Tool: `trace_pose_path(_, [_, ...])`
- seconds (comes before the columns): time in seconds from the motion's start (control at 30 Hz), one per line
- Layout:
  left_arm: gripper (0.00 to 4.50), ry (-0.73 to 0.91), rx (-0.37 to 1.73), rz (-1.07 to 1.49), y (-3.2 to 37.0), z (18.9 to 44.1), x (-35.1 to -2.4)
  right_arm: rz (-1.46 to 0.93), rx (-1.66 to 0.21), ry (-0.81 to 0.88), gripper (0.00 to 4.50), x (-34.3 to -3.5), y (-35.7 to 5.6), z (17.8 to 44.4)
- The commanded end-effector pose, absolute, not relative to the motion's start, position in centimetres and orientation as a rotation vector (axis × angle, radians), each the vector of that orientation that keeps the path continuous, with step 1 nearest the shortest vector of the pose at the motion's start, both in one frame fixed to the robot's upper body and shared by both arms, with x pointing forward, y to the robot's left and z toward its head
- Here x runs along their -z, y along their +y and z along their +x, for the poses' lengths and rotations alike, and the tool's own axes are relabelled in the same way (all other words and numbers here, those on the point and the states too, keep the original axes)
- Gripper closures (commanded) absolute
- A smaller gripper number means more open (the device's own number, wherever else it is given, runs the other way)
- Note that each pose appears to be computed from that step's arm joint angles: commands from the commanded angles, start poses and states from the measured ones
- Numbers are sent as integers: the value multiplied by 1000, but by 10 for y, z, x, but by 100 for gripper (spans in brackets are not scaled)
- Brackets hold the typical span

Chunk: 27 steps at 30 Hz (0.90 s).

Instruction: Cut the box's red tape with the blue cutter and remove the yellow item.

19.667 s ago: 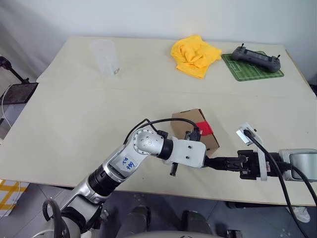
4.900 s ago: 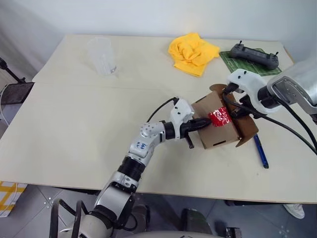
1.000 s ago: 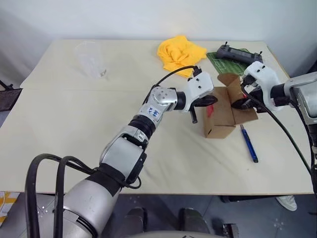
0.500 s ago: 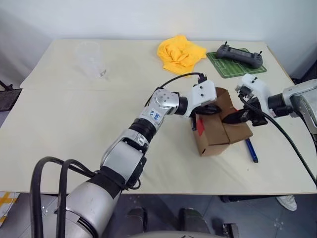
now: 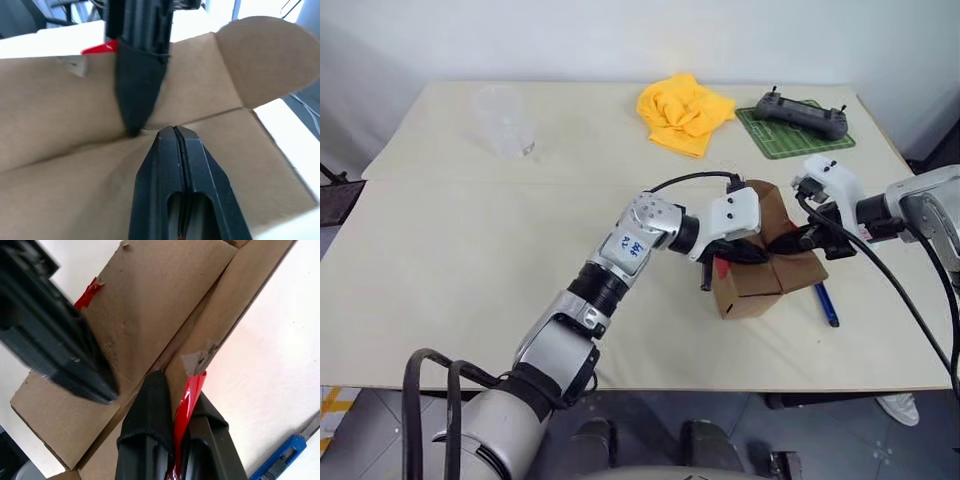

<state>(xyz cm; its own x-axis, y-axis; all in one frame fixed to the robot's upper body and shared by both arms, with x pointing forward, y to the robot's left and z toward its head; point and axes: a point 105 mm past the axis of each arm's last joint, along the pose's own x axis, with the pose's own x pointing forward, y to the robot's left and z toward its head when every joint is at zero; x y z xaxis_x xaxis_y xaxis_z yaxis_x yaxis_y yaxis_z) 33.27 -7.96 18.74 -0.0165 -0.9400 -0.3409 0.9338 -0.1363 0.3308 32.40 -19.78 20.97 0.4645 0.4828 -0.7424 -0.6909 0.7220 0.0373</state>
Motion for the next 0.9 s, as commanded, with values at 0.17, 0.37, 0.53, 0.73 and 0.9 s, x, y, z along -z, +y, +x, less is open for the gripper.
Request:
trace_pose_path(0.17, [450, -4, 1482, 622, -68, 340, -193, -262, -731, 940, 448, -177, -198, 314])
trace_pose_path(0.37, [450, 63, 1468, 595, -61, 340, -180, -270, -735, 932, 448, -178, -198, 313])
trace_pose_path(0.53, [450, 140, 1478, 576, -57, 335, -162, -276, -703, 929, 448, -179, -206, 315])
trace_pose_path(0.73, [450, 232, 1453, 559, -45, 334, -140, -336, -601, 925, 448, -185, -226, 320])
trace_pose_path(0.9, [450, 261, 1427, 525, -40, 334, -134, -354, -556, 929, 448, -189, -239, 321])
